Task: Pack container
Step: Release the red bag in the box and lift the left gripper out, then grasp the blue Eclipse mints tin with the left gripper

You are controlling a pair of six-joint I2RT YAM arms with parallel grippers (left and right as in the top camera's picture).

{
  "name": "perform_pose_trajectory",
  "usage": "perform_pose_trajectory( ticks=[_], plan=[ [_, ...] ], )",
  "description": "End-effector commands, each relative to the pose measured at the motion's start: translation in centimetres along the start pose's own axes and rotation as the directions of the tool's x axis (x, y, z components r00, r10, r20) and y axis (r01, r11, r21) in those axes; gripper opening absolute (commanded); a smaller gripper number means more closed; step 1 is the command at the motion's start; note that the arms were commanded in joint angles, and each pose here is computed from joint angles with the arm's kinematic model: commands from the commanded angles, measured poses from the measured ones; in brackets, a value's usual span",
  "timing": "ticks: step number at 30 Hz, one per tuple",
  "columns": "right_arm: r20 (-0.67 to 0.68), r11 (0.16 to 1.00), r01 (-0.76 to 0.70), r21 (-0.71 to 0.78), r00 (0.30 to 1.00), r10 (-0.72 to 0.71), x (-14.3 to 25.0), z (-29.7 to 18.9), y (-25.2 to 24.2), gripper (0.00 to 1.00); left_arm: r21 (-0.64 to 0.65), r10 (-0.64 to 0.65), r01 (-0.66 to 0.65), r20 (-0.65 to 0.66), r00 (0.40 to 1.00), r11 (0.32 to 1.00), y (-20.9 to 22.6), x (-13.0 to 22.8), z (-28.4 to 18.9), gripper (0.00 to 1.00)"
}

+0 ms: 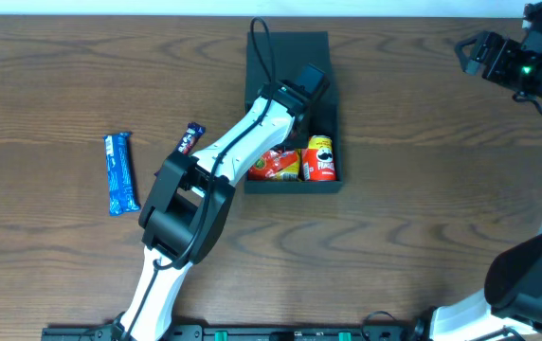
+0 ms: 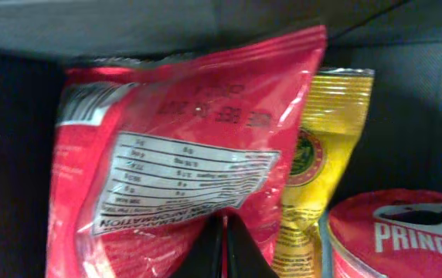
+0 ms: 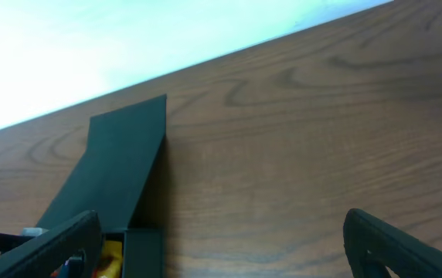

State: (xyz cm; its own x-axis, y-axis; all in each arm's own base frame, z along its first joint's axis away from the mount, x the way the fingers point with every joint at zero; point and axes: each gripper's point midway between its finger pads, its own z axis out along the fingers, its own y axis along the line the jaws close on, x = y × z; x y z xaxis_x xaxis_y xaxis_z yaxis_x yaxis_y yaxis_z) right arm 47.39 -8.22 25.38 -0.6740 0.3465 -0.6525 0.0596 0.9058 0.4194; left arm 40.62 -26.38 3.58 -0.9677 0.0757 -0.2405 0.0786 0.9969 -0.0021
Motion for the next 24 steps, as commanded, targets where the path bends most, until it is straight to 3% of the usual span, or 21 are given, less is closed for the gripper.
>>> perform_pose_trajectory(
  ticks=[1,6,9,13,19,24],
  plan=[
    [0.027,1.000,0.023,-0.005,0.999,-0.023,-0.6,-0.8,0.3,0.99,0.021,0.083,-0.084,0.005,0.997,0.996,-0.4,-0.4,0.0,0.06],
    [0.026,1.000,0.023,-0.005,0.999,-0.023,-0.6,-0.8,0.3,0.99,0.095,0.060,-0.080,0.199,0.978,0.992,-1.2,-4.5,-8.4,0.06],
    [0.024,1.000,0.022,-0.005,0.999,-0.021,-0.6,-0.8,0.3,0.99,0.019,0.041,-0.049,0.284,0.958,0.999,0.7,-5.7,-11.2,0.06],
    [0.024,1.000,0.022,-0.005,0.999,-0.022,-0.6,-0.8,0.3,0.99,-0.056,0.036,-0.020,0.285,0.958,0.998,2.7,-5.7,-11.3,0.06],
    [0.023,1.000,0.022,-0.005,0.999,-0.022,-0.6,-0.8,0.3,0.99,-0.091,-0.095,0.119,0.232,0.968,0.989,6.7,-5.2,-10.0,0.06],
    [0.023,1.000,0.021,-0.005,1.000,-0.021,-0.5,-0.8,0.3,0.99,-0.133,-0.169,0.196,0.190,0.967,0.972,12.9,-6.1,-9.3,0.06]
  ],
)
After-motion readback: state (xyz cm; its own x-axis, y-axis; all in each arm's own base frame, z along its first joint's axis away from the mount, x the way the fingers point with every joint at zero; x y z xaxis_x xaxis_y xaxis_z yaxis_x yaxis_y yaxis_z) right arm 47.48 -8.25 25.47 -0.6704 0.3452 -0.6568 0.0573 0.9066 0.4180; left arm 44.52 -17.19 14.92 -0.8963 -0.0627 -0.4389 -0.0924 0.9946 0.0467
